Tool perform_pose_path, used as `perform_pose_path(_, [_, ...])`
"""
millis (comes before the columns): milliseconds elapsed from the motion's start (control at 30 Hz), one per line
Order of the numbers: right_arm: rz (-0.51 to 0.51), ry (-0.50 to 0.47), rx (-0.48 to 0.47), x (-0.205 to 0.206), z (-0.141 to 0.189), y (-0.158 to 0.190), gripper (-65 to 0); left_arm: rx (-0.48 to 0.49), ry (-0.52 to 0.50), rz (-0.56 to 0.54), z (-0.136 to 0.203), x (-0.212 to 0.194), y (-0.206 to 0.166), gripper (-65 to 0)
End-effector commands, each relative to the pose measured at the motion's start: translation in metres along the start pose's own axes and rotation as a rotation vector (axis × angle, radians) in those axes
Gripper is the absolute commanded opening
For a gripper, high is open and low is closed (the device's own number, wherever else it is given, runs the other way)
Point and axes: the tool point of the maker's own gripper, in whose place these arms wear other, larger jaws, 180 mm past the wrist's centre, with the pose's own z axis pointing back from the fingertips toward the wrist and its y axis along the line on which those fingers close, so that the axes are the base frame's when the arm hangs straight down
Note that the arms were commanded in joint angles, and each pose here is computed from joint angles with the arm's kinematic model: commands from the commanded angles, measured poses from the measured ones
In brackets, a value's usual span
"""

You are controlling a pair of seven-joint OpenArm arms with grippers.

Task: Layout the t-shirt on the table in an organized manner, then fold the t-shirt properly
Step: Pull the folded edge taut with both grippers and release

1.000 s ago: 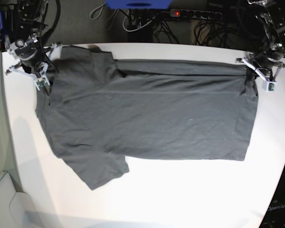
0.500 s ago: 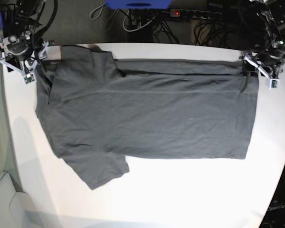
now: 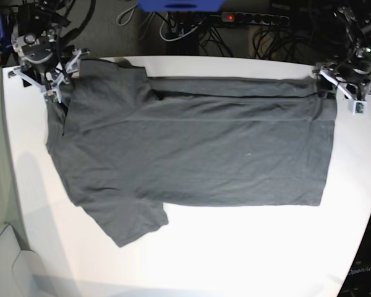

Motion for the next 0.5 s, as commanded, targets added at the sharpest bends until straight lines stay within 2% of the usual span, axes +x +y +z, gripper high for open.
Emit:
perform_pose_path(0, [0.002, -0.021, -0.008, 0.003, 0.004, -0.002, -28.5, 0.018, -0.041, -0.013, 0.005, 0.013, 0.008, -18.9])
perform_pose_path(200, [0.042, -0.019, 0.080, 0.002, 0.005, 0.034, -28.6, 0.042, -0.051, 0.000, 0.008, 0.014, 0.017, -8.4])
perform_pose_path(467, [0.060, -0.037, 0.123, 0.009, 0.005, 0.051, -28.6, 0.043, -0.064, 0.004, 0.008, 0.019, 0.017, -7.7])
